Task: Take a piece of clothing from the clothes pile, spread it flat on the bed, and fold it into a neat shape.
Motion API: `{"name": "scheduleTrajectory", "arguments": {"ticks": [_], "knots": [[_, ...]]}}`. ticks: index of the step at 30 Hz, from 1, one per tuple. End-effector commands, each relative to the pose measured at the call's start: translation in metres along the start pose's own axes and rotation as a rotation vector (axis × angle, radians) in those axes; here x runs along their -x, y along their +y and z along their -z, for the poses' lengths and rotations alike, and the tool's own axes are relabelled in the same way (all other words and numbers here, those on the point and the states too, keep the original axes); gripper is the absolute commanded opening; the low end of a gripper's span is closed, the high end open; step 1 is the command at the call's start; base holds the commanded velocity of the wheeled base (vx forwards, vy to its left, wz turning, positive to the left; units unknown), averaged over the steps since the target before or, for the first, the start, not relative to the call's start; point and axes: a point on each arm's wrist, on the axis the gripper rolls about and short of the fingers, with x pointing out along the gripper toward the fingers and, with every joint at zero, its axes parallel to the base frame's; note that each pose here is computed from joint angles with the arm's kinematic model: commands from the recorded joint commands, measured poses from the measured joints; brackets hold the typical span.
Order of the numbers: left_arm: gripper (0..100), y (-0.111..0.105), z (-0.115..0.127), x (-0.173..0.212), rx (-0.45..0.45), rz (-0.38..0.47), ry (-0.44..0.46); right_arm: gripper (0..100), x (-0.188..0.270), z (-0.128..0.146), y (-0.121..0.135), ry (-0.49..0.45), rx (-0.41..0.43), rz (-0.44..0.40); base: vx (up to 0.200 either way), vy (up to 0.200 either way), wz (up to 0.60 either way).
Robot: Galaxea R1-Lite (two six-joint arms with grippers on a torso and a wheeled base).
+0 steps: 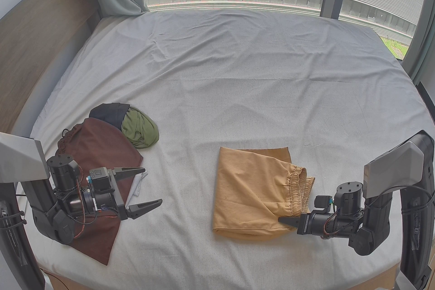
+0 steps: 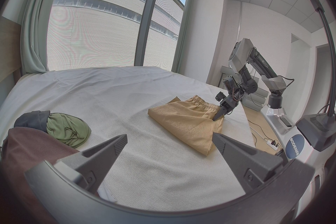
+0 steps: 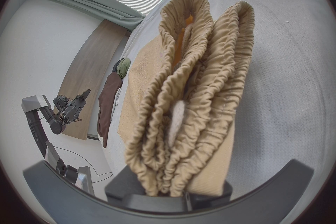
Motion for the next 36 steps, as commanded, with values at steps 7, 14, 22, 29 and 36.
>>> {"name": "scheduleTrajectory", "arguments": {"ticks": [7,14,22,29,36], "knots": [[100,-0.002,-0.001,0.0,-0.001,0.006,-0.002,0,0.002,-0.002,0.003,-0.008,0.008,-0.008,0.0,0.0,0.0],[100,-0.004,-0.001,-0.002,0.011,0.012,0.001,0,0.005,-0.005,0.016,-0.018,0.034,-0.038,0.0,0.0,0.0],[100,-0.001,-0.002,-0.002,0.005,0.004,-0.005,0,0.004,-0.007,0.019,-0.023,0.042,-0.048,0.0,0.0,0.0],[100,-0.001,-0.003,-0.001,0.001,0.004,-0.006,0,0.004,-0.013,0.031,-0.047,0.071,-0.085,0.0,0.0,0.0],[100,-0.001,-0.002,-0.001,0.003,0.005,-0.005,0,0.006,-0.021,0.043,-0.077,0.099,-0.123,0.0,0.0,0.0]]}}
